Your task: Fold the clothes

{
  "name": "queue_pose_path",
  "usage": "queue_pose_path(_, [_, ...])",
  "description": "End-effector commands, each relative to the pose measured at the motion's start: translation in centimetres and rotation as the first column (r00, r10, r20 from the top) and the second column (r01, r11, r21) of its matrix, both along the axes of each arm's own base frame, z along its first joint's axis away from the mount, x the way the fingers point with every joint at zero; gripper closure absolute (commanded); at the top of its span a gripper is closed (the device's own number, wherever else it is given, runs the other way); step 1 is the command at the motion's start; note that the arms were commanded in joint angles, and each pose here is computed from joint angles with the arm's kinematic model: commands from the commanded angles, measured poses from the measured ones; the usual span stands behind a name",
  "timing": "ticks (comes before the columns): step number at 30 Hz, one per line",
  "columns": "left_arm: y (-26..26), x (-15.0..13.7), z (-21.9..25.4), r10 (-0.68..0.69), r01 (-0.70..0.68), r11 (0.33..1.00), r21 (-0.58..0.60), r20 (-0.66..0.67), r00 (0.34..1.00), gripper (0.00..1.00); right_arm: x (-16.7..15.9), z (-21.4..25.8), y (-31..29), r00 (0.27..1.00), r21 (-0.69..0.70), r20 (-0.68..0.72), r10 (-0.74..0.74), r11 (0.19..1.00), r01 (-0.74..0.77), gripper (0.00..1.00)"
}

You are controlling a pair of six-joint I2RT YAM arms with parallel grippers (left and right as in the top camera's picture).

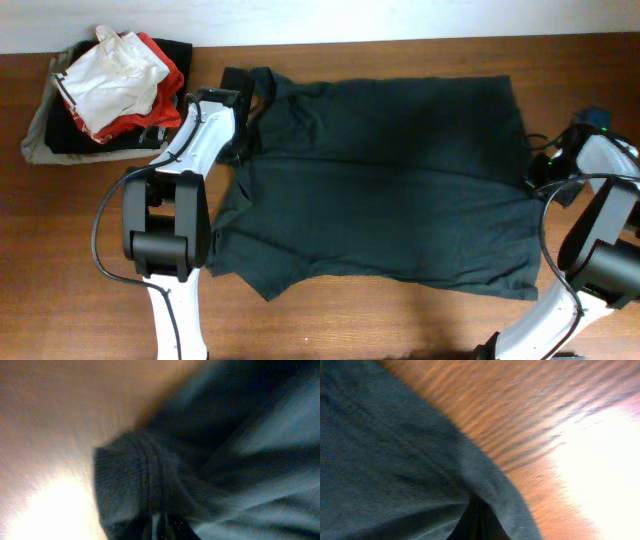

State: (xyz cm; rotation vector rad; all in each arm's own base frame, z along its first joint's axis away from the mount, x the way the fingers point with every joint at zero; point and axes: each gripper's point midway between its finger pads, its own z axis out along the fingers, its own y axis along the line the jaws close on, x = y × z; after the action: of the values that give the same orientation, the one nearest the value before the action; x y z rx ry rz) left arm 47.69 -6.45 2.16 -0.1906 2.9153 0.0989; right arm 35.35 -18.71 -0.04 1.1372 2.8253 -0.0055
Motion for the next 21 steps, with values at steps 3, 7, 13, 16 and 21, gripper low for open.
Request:
queue_pose_path(3, [1.0,6.4,3.8,-0.076,0.055,0.994,0.093,0.239,0.968,0.78,-0.5,-1.3,-0.1,0.997,-0.04,-0.064,0.031,0.999,-0.034,0.96])
queue_pose_path(7, [2.9,8.5,7.1,-0.11,0.036,0.972,0.231,0.316,0.942,0.72,-0.1,-1.3,0.8,0.996,-0.04,-0.064,0.056,0.997,-0.059,0.96])
queue_pose_path(13, [0.6,7.1,11.7,-0.152,0.124,0.985,0.123,0.257,0.954,0.72,0.4,-1.3,2.2,0.994,-0.022,-0.062,0.089,0.996,-0.091,0.96])
queue_pose_path(16, [-2.2,4.1,10.1,-0.198,0.206,0.978,-0.038,0.14,0.97,0.72,1.1,-1.4,3.9,0.991,0.039,-0.031,0.13,0.991,-0.129,0.93])
queue_pose_path(21, [-2.5,-0.7,7.2,-0.215,0.209,0.974,-0.089,-0.066,0.974,0.01,1.8,0.7,5.6,0.988,0.093,-0.021,0.153,0.984,-0.151,0.8])
